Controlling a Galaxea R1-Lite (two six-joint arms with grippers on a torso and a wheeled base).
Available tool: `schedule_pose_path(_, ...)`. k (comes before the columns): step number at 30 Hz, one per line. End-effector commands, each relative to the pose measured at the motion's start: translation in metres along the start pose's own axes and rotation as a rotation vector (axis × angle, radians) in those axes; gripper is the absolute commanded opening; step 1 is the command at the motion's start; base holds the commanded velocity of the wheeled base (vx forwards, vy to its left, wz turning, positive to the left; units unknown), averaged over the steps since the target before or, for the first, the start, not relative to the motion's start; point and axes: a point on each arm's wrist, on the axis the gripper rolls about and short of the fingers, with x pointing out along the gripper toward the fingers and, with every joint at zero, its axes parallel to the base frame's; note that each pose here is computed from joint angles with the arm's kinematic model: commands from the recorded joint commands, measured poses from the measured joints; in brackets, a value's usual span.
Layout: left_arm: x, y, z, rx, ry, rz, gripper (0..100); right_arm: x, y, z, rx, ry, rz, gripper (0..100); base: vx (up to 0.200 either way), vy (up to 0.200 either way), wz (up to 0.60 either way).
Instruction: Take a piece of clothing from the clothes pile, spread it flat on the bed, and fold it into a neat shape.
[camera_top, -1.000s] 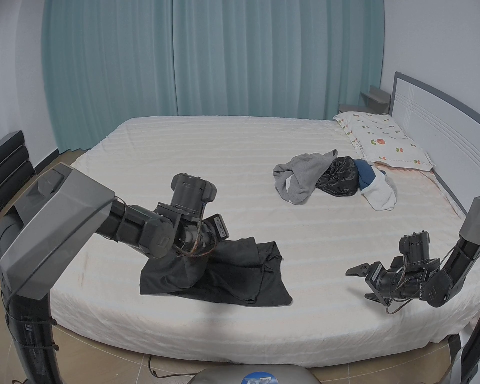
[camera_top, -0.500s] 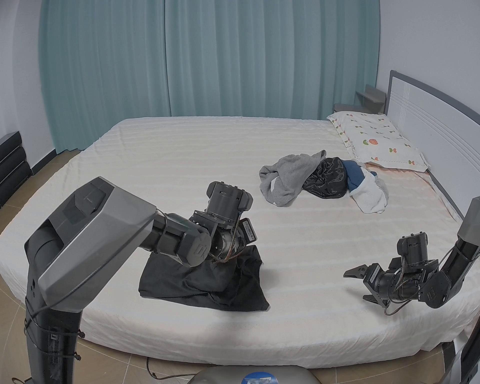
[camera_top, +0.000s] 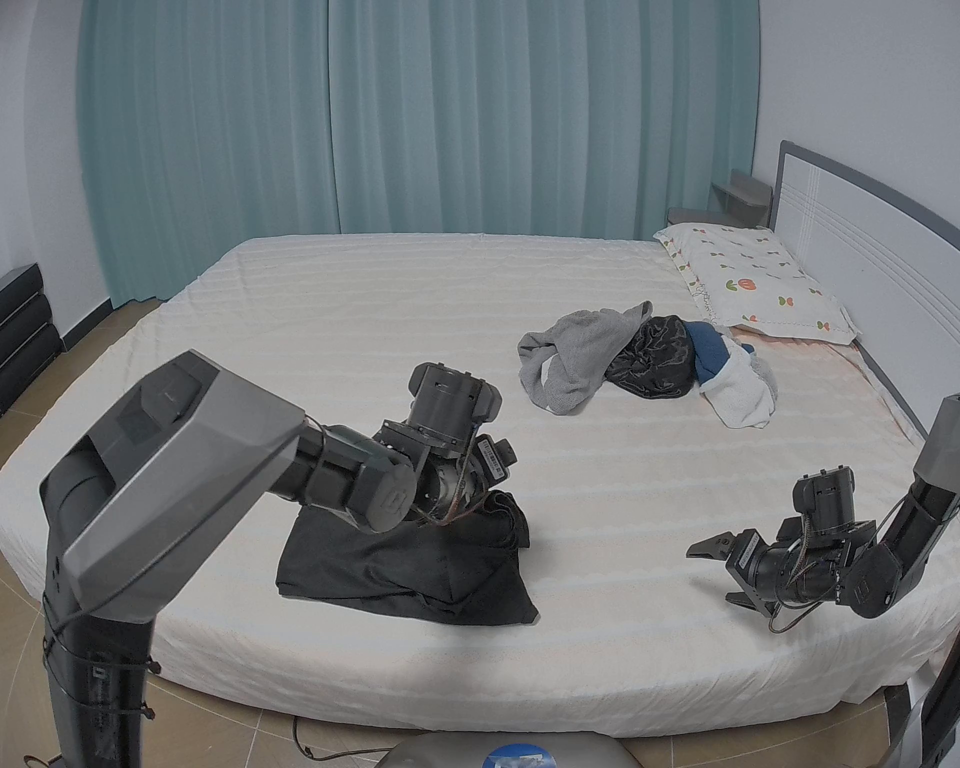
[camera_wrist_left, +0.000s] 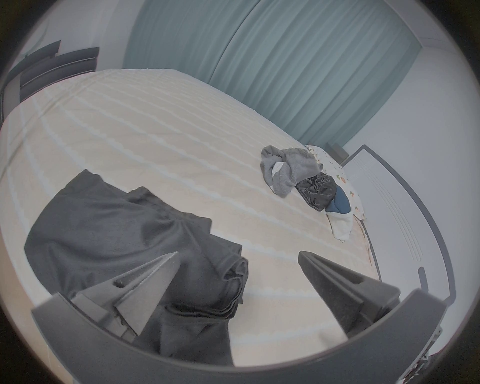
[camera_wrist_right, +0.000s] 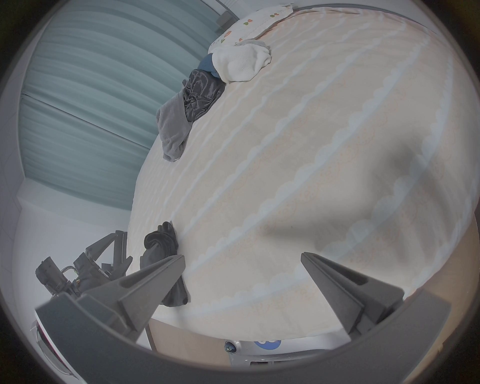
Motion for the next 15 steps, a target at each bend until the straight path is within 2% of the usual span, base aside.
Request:
schedule_pose_path(1, -0.029, 0.02, 0.027, -0.058, -0.027, 0.028, 100, 0.0, 0.004, -0.006, -0.016, 0.018, 0.009, 100, 0.0, 0.0, 0.0)
schedule_pose_path(2, -0.039, 0.033, 0.03, -0.083, -0.018, 0.047, 100, 0.0, 0.008, -0.011, -0.033, 0.025, 0.017, 100, 0.0, 0.0, 0.0)
schedule_pose_path(4, -0.045, 0.041, 0.031, -0.1, -0.003, 0.054, 100, 0.0, 0.012, -0.014, -0.045, 0.03, 0.024, 100, 0.0, 0.0, 0.0)
schedule_pose_path(5, -0.054, 0.057, 0.034, -0.147, 0.02, 0.064, 100, 0.002, 0.019, -0.017, -0.067, 0.033, 0.043, 100, 0.0, 0.0, 0.0)
schedule_pose_path(7, -0.062, 0.073, 0.036, -0.212, 0.038, 0.066, 100, 0.005, 0.029, -0.02, -0.091, 0.033, 0.071, 100, 0.0, 0.0, 0.0)
schedule_pose_path(11, -0.071, 0.106, 0.041, -0.348, 0.027, 0.079, 100, 0.021, 0.033, -0.04, -0.135, 0.081, 0.02, 100, 0.0, 0.0, 0.0)
schedule_pose_path(12, -0.072, 0.107, 0.042, -0.353, 0.025, 0.079, 100, 0.022, 0.033, -0.04, -0.136, 0.082, 0.018, 100, 0.0, 0.0, 0.0)
schedule_pose_path(15, -0.081, 0.137, 0.043, -0.454, 0.047, 0.086, 100, 0.031, 0.04, -0.042, -0.156, 0.043, 0.0, 100, 0.0, 0.0, 0.0)
